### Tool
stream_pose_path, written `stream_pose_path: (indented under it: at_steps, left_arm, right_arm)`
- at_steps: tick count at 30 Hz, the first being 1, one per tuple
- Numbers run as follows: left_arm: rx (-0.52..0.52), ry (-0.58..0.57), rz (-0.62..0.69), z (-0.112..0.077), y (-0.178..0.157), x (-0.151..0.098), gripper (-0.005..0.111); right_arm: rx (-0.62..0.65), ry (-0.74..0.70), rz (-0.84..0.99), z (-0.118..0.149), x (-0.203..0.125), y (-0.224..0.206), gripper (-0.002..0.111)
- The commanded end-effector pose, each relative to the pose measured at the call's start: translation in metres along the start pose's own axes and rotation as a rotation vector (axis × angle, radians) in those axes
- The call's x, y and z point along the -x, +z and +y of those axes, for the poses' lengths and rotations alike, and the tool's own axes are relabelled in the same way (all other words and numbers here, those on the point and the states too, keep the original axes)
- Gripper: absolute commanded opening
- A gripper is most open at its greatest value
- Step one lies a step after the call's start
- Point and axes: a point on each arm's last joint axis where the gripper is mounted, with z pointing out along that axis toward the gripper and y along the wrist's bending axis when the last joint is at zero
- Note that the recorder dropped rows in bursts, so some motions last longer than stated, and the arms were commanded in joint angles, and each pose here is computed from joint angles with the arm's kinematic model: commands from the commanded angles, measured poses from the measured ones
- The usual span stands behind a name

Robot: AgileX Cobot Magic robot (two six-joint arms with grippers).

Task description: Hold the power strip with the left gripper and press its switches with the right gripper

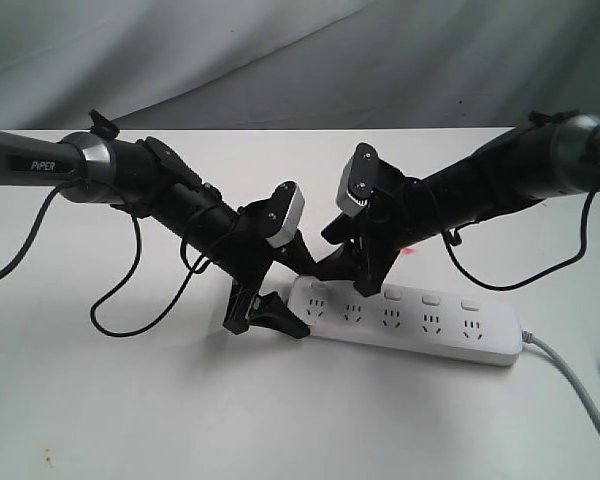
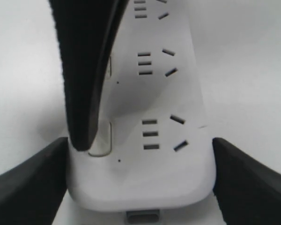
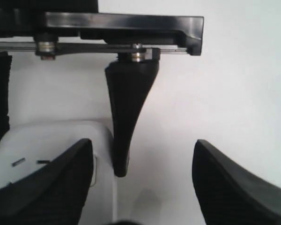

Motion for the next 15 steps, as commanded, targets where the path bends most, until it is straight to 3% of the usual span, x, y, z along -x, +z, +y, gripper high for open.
stream_pose_path:
  at_steps: [1,15]
  left_arm:
    - [0.001,0.008,-0.008,0.000,0.001,0.003,0.032]
    - [0.001,0.008,-0.008,0.000,0.001,0.003,0.032]
  right_arm:
    - [0.007,-0.004,0.013,-0.001,-0.004,0.005,0.058]
    - [0.049,0.001,0.129,0.002,-0.021,0.011,0.058]
